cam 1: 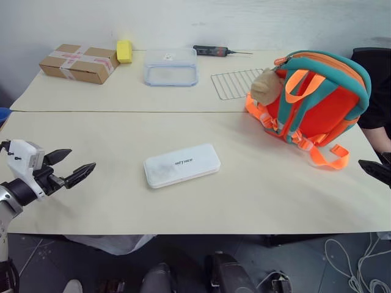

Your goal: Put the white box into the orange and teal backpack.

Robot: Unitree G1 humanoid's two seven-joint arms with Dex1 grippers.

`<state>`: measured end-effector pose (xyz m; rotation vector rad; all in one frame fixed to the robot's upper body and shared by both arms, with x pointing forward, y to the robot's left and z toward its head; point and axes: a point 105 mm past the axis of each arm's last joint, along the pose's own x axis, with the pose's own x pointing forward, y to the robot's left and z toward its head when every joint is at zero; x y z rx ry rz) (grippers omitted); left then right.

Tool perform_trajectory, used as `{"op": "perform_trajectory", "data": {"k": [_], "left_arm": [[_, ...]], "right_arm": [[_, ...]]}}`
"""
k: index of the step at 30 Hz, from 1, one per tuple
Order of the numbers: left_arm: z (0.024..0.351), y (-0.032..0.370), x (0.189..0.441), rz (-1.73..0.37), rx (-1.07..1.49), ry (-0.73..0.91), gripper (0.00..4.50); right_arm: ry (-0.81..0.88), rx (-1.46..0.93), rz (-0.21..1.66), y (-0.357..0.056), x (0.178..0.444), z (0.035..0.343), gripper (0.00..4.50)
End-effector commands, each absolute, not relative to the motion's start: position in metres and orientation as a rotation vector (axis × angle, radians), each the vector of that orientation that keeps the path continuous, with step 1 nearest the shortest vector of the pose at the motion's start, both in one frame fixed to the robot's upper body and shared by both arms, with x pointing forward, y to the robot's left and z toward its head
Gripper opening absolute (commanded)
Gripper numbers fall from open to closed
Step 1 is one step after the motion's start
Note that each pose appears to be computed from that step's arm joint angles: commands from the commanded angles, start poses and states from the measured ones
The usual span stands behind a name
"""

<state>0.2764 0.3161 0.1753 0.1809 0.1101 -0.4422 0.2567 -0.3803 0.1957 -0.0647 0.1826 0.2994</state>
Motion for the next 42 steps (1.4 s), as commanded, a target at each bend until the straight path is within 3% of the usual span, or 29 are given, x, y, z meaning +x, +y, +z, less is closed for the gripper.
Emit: {"op": "perform_trajectory", "data": {"k": [1,3,5,10,16,18,25,29,36,42], "left_arm": [[0.188,0.314,0.28,-0.453,0.252,0.093,4.5],[0.183,0.309,0.281,-0.485,0.304,0.125,4.5],[0.172,0.303,0.28,-0.533,0.39,0.177,3.9],[0.154,0.275,0.285,-0.685,0.489,0.258,2.33],[0.128,0.24,0.298,-0.82,0.483,0.307,0.43],[0.125,0.235,0.302,-0.833,0.48,0.32,0.02],[0.128,0.213,0.316,-0.863,0.398,0.305,0.02],[0.126,0.201,0.323,-0.888,0.413,0.296,0.02],[0.121,0.186,0.329,-0.922,0.42,0.295,0.02],[0.129,0.181,0.349,-0.896,0.414,0.258,0.02]], "right_arm": [[0.156,-0.117,0.346,-0.368,0.258,0.208,4.35],[0.155,-0.159,0.373,-0.36,0.261,0.211,4.35],[0.151,-0.191,0.404,-0.35,0.265,0.213,3.8],[0.188,-0.321,0.659,-0.286,0.278,0.208,2.03],[0.107,-0.299,0.807,-0.225,0.305,0.202,0.0],[0.096,-0.286,0.844,-0.21,0.312,0.199,0.0],[0.134,-0.252,0.836,-0.158,0.349,0.17,0.0],[0.188,-0.201,0.723,-0.136,0.376,0.15,0.0],[0.223,-0.153,0.756,-0.103,0.377,0.134,0.0],[0.228,-0.154,0.754,-0.112,0.364,0.135,0.0]]}}
